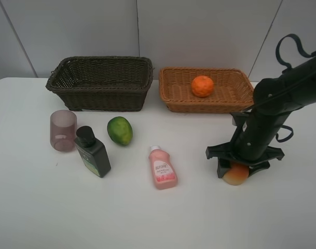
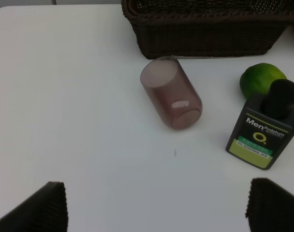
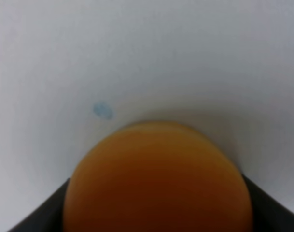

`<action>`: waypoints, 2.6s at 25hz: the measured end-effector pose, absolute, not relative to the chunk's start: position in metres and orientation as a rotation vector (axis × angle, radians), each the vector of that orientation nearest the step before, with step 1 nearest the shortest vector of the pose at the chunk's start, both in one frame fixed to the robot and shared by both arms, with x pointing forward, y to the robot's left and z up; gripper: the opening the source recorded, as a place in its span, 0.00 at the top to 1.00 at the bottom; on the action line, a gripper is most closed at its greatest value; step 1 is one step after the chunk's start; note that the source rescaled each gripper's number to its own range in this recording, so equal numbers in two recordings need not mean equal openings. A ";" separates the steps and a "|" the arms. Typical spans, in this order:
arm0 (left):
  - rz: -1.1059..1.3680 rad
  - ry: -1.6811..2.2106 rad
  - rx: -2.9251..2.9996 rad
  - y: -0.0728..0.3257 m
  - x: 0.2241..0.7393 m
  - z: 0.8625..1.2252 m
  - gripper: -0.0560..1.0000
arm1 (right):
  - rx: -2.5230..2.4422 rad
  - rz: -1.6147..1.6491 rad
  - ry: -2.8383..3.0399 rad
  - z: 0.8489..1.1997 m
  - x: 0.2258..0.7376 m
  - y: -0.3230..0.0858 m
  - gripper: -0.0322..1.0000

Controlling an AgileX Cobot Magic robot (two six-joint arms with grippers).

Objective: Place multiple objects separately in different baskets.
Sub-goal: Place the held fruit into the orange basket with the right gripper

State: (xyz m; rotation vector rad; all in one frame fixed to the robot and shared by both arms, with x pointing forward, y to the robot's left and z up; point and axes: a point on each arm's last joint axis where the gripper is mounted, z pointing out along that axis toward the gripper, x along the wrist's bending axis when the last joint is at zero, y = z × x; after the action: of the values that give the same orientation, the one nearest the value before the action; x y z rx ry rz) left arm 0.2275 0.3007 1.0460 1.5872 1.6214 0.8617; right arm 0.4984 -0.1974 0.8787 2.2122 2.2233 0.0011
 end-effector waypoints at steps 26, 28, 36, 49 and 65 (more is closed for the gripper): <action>0.862 1.621 1.587 0.301 0.227 1.046 0.08 | 2.212 0.006 2.222 0.882 0.499 -0.197 0.76; 0.862 1.621 1.587 0.301 0.227 1.046 0.08 | 2.208 0.026 2.218 0.890 0.503 -0.196 0.76; 0.862 1.621 1.587 0.301 0.227 1.046 0.08 | 2.141 0.070 2.240 0.940 0.531 -0.186 0.76; 0.862 1.621 1.587 0.301 0.227 1.046 0.08 | 2.005 0.167 2.263 0.991 0.591 -0.166 0.76; 0.862 1.621 1.587 0.301 0.227 1.046 0.08 | 1.820 0.495 2.018 1.000 0.674 -0.187 0.76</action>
State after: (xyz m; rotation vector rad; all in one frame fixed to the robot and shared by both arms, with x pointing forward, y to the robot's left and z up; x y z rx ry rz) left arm 0.2275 0.3007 1.0460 1.5872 1.6214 0.8617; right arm 0.6735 -0.1868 1.0003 1.8202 2.0180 0.4954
